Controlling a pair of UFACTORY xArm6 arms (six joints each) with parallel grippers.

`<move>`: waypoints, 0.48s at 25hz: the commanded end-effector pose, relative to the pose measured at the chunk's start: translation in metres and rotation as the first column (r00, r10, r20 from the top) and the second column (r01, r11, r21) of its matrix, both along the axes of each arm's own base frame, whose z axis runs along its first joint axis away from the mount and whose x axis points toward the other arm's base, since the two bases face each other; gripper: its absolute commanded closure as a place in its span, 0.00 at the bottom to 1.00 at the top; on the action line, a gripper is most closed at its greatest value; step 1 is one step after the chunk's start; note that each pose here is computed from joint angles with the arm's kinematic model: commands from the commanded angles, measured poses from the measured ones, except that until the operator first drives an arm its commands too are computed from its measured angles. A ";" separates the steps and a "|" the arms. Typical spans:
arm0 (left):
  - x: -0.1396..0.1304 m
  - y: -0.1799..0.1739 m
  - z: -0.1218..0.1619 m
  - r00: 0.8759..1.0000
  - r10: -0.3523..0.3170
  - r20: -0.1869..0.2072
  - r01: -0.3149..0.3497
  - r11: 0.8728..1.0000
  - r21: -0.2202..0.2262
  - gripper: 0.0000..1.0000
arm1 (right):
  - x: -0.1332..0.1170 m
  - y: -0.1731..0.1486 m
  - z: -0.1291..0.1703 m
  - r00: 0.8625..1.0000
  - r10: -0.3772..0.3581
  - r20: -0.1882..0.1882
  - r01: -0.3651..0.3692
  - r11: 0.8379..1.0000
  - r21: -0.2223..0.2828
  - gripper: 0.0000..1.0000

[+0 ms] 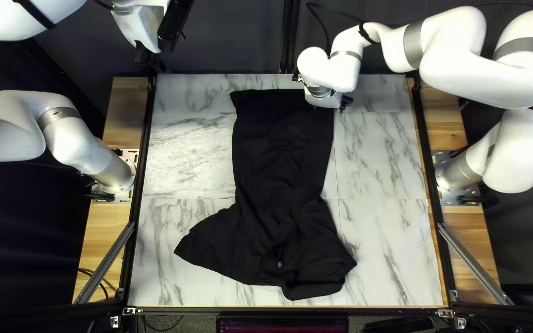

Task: Fold t-shirt

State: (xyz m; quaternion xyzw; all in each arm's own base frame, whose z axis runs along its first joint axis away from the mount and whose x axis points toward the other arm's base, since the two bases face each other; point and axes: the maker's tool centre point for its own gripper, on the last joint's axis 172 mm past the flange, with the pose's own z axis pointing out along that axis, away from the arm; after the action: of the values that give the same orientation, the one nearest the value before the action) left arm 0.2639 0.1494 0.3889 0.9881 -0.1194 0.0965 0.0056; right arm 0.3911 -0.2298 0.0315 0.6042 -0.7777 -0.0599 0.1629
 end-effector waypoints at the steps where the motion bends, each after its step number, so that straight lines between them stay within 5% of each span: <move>1: 0.000 0.000 0.000 1.000 0.000 0.000 0.000 1.000 0.000 0.00 | 0.006 -0.002 0.001 1.000 0.007 -0.001 -0.007 1.000 0.002 0.99; 6: 0.000 0.000 0.000 1.000 0.000 0.000 0.000 1.000 0.000 0.00 | 0.008 -0.003 0.005 1.000 0.012 0.000 -0.012 1.000 -0.001 0.98; 7: 0.000 0.000 0.000 1.000 0.000 0.000 0.000 1.000 0.000 0.00 | 0.008 -0.003 0.006 1.000 0.012 0.001 -0.012 1.000 -0.002 0.84; 8: 0.000 0.000 0.000 1.000 0.000 0.000 0.000 1.000 0.000 0.00 | 0.008 -0.004 0.007 1.000 0.012 0.002 -0.012 1.000 -0.004 0.33; 9: 0.000 0.000 0.000 1.000 0.000 0.000 0.000 1.000 0.000 0.00 | 0.008 -0.005 0.008 1.000 0.012 0.002 -0.012 1.000 -0.006 0.01; 12: 0.000 0.000 0.000 1.000 0.000 0.000 0.000 1.000 0.000 0.00 | 0.007 -0.020 0.010 1.000 0.010 0.003 -0.010 1.000 -0.012 0.00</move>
State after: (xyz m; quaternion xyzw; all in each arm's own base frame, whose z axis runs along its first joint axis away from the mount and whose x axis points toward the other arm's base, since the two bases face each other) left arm 0.2639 0.1494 0.3889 0.9881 -0.1194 0.0965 0.0056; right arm 0.3986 -0.2413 0.0403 0.6072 -0.7755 -0.0546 0.1642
